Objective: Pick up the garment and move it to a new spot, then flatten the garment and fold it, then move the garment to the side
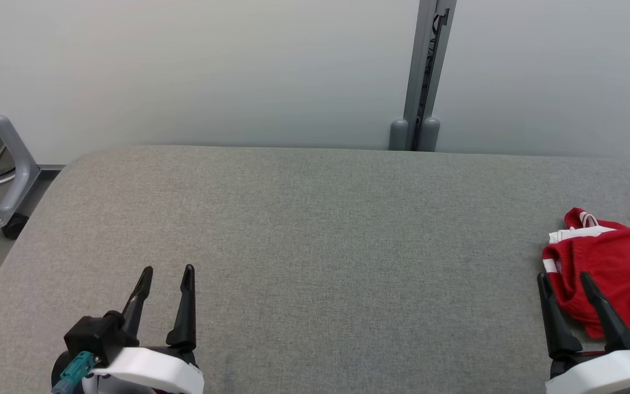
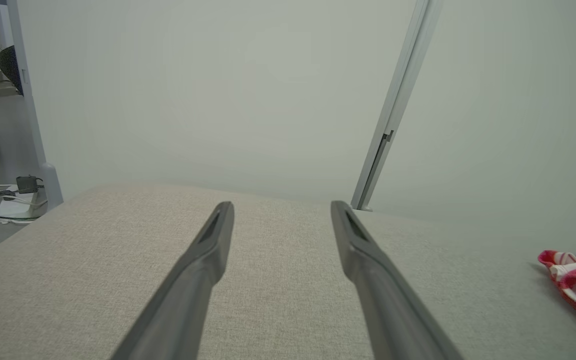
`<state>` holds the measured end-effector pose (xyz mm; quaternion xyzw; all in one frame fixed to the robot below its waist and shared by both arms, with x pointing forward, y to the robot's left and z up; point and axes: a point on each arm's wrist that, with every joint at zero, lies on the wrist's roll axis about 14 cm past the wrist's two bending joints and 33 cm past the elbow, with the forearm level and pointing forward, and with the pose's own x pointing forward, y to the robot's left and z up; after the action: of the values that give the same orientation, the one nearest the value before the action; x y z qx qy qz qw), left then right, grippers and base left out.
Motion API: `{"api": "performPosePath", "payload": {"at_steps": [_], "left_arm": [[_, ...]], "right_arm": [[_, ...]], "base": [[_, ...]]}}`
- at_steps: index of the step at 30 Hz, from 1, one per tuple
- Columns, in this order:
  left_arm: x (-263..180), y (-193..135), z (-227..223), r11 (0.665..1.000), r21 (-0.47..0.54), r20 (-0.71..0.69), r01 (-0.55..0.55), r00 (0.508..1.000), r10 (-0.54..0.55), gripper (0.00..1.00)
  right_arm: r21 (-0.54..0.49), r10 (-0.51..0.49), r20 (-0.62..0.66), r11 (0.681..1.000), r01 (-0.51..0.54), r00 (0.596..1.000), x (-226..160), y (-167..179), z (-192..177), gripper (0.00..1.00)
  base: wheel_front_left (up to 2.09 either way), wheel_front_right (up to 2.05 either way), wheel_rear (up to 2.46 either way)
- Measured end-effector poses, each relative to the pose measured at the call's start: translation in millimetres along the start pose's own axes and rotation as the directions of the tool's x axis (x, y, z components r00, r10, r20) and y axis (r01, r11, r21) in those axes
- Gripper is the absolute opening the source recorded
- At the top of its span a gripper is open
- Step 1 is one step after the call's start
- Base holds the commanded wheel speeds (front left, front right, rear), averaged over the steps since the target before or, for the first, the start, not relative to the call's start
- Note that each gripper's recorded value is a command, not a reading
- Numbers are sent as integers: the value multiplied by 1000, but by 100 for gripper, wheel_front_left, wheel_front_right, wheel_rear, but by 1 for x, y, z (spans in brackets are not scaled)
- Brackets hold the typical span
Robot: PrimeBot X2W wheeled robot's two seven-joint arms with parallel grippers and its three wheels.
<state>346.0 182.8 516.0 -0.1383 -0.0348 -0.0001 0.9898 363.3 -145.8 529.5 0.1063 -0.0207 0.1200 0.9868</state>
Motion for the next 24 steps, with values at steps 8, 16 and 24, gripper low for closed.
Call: {"api": "performPosePath", "payload": {"at_steps": [8,16,24], "left_arm": [[-13,1,-29,999,-43,-94,-26,995,22,0],[-10,9,-32,983,-170,-127,-75,990,54,0],[-6,14,-33,950,-291,-151,-112,986,70,0]], "right_arm": [[58,-24,-62,998,27,998,-7,-1,-22,0],[195,-55,-68,978,67,996,-6,-8,-24,0],[316,-87,-69,943,104,994,-4,-16,-24,0]], "base": [[0,0,0],[0,0,0],[0,0,0]]}}
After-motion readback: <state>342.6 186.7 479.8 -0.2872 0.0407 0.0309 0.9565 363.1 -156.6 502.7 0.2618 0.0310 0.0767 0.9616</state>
